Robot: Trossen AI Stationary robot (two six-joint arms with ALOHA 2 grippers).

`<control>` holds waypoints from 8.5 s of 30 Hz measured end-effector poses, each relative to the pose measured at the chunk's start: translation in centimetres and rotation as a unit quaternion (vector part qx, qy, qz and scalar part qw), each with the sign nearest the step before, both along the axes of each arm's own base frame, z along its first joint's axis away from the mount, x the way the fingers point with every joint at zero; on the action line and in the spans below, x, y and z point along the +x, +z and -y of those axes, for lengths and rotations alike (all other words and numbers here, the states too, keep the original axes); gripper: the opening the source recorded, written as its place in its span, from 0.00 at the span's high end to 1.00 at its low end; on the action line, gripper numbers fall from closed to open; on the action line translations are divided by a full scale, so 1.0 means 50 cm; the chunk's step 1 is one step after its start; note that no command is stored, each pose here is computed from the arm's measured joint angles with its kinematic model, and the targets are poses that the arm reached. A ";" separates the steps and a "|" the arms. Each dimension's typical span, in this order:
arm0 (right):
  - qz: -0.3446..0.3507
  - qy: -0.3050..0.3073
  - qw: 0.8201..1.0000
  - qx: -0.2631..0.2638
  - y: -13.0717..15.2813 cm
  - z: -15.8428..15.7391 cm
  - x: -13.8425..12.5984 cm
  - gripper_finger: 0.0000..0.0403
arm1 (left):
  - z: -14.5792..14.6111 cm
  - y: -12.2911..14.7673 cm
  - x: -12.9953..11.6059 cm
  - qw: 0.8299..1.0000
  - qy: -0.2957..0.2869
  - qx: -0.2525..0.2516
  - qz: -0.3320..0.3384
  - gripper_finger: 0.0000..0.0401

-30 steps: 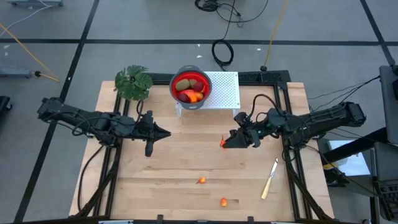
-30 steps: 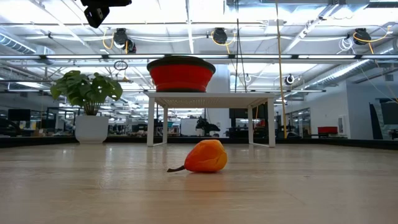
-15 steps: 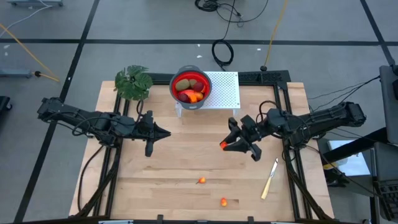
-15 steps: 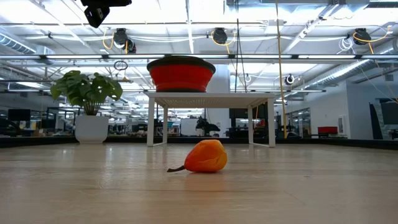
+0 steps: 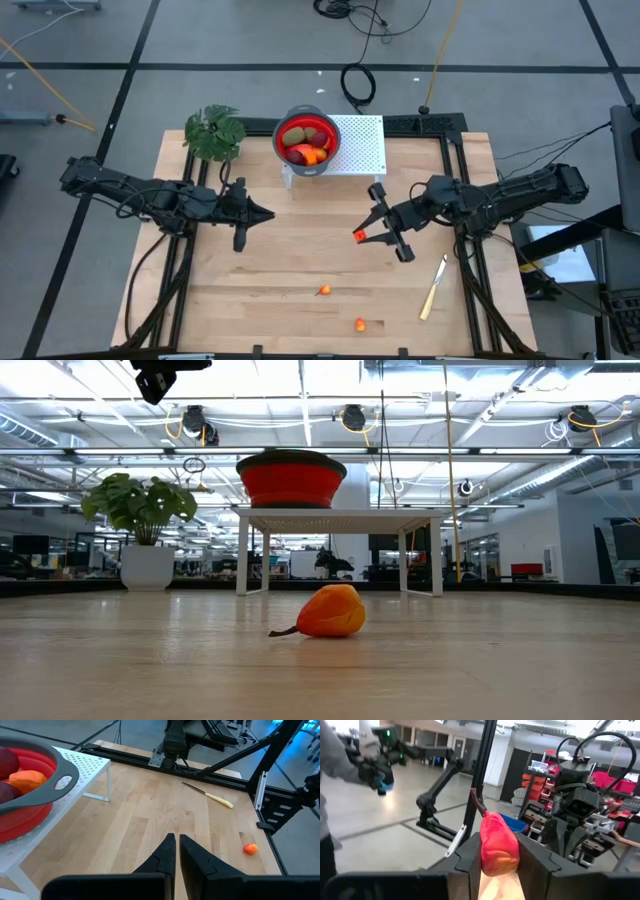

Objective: Pick & Place Fruit
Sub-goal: Put the right peach into the red strainer bowl, then put the top peach into the red strainer bowl

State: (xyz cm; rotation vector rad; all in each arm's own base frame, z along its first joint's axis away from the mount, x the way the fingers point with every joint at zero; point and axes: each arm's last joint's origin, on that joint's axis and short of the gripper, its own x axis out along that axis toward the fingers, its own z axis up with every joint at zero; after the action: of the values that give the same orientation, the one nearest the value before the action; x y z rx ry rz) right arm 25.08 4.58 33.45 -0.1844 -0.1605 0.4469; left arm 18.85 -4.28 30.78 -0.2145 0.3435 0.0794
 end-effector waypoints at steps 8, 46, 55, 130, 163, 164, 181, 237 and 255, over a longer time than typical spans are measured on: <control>-0.038 -0.045 0.998 -0.015 -0.017 0.004 0.003 0.77 | 0.000 0.000 0.000 1.000 0.002 -0.004 0.000 0.95; -0.096 -0.332 0.937 0.057 -0.040 0.219 0.005 0.77 | -0.030 0.008 0.006 0.995 0.096 0.019 0.024 0.95; -0.126 -0.316 0.940 0.017 0.008 0.248 0.073 0.77 | -0.061 0.027 0.014 0.987 0.138 -0.005 0.076 0.95; -0.127 -0.446 0.852 -0.244 0.033 0.241 0.172 0.77 | -0.223 0.056 0.246 0.961 0.194 0.128 0.147 0.99; -0.204 -0.440 0.864 -0.139 0.017 0.230 0.149 0.42 | -0.288 0.058 0.229 0.958 0.249 0.106 0.096 1.00; -0.202 -0.441 0.865 -0.131 0.020 0.230 0.148 0.43 | -0.293 0.065 0.227 0.959 0.249 0.106 0.082 1.00; -0.209 -0.332 0.918 -0.052 0.049 0.217 0.109 0.97 | -0.327 0.143 0.187 0.969 0.235 0.061 -0.047 1.00; -0.222 -0.184 0.958 0.005 0.063 0.217 0.080 1.00 | -0.376 0.043 0.223 0.959 0.236 -0.047 -0.151 0.76; -0.275 -0.181 0.944 0.017 0.063 0.203 0.036 1.00 | -0.241 0.175 0.118 0.983 0.166 -0.006 -0.075 0.62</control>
State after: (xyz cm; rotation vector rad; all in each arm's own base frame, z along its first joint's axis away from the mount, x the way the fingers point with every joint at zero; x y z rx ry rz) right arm 26.90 -5.59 36.58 -0.0465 0.4103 0.1145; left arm 24.73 7.77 39.51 -0.2774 0.4570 0.4239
